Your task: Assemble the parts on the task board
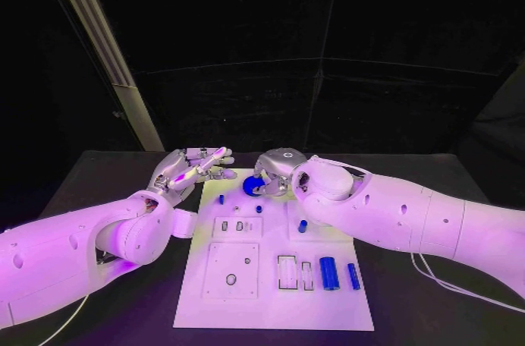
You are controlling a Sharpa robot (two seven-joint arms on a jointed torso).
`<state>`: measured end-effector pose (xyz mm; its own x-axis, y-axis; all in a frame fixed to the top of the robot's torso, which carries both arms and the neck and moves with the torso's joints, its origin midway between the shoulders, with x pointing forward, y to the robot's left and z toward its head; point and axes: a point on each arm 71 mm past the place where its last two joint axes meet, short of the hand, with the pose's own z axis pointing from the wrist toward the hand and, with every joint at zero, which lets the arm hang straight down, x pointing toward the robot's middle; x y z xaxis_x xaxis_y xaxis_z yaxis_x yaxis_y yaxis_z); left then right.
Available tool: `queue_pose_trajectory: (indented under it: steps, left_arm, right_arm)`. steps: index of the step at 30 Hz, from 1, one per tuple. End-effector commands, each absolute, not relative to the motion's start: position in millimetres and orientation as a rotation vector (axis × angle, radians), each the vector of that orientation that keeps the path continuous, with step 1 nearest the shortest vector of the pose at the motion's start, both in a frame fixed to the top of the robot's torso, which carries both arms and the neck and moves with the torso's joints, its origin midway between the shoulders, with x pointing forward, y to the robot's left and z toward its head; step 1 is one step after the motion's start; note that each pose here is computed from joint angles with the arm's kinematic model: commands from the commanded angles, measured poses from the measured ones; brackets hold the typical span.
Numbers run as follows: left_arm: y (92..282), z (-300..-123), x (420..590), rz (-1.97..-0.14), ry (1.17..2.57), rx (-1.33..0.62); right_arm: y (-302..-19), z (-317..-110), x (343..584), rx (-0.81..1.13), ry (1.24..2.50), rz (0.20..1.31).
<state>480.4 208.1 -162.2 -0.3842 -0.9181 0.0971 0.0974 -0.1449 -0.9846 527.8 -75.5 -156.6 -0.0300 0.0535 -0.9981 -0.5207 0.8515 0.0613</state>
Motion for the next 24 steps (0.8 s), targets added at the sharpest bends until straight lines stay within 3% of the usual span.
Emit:
queue_pose_trajectory:
  steps: [1, 19, 24]
  left_arm:
    - [206.5, -161.0, 480.3, -1.660, 1.330, -0.988]
    - [206.8, -161.3, 480.4, -1.657, 1.335, -0.991]
    - [207.3, -161.4, 480.6, -1.657, 1.335, -0.991]
  right_arm:
    - [-74.8, -157.7, 529.0, -0.392, 1.546, 0.456]
    - [-76.2, -161.8, 529.8, -0.408, 1.596, 0.447]
    - [-86.8, -155.4, 528.1, -0.356, 1.525, 0.482]
